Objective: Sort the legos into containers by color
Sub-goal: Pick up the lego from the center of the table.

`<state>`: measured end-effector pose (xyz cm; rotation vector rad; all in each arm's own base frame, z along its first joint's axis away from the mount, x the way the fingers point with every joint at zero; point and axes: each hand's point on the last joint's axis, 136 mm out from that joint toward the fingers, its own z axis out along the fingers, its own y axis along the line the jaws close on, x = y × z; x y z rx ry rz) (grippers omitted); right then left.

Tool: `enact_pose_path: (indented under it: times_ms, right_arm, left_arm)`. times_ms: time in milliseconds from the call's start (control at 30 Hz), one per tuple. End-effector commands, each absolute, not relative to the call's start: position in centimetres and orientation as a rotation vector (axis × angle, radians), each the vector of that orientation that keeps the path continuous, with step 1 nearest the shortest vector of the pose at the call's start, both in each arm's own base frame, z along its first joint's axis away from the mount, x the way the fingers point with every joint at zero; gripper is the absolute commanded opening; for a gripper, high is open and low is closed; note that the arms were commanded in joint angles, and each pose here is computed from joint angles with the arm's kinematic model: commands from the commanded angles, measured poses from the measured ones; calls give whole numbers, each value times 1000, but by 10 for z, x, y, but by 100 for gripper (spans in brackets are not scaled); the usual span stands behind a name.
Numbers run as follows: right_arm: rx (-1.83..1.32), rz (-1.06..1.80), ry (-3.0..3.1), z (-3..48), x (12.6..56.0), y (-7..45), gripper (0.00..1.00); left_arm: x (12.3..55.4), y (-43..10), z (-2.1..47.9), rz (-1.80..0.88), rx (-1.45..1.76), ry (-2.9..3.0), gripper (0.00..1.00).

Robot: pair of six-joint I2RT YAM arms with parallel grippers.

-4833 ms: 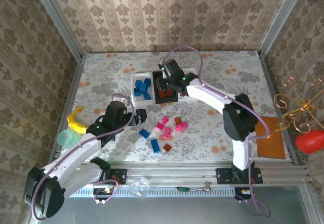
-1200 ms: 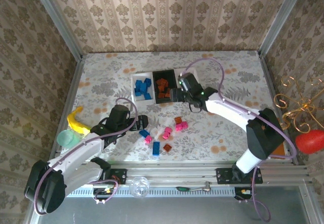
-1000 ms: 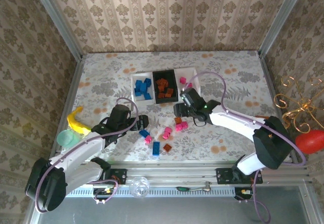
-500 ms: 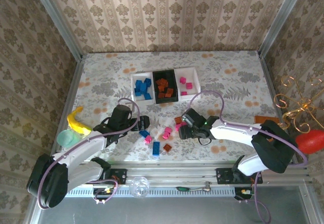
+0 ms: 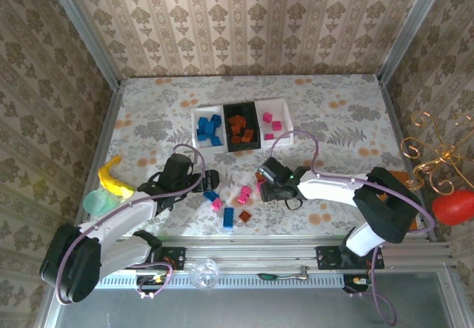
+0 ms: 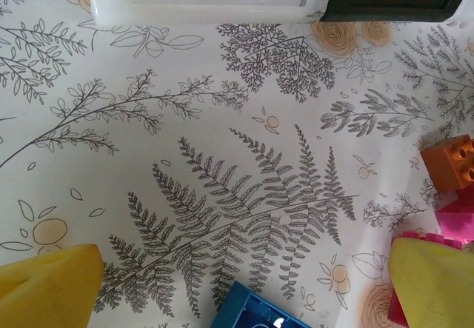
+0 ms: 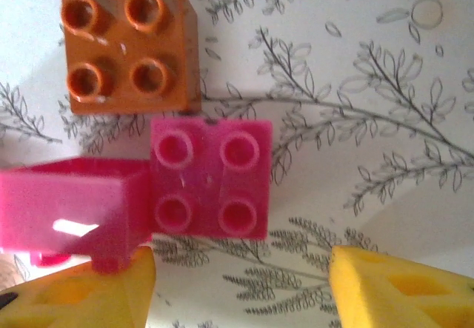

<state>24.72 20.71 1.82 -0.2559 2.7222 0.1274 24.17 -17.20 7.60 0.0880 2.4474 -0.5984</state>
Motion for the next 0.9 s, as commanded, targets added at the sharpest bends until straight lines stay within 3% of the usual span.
enact_pose_path:
  times_ms: [0,233,500,700,867]
  right_arm:
    - [-260,96,2633,29,273,218,61]
    - [-279,52,2646,21,277,219,57]
    - [-288,41,2662,16,273,213,35]
    - [-313,159,2553,68,275,215,29]
    - [-237,237,2423,126,305,212,29]
  left_arm:
    - [239,-169,74,-614,61,2446,100]
    - [239,-169,74,-615,56,2445,100]
    - [239,-171,74,-627,61,2449,100]
    - [239,-172,81,-640,70,2427,100]
    - [243,-172,87,-634,62,2414,100]
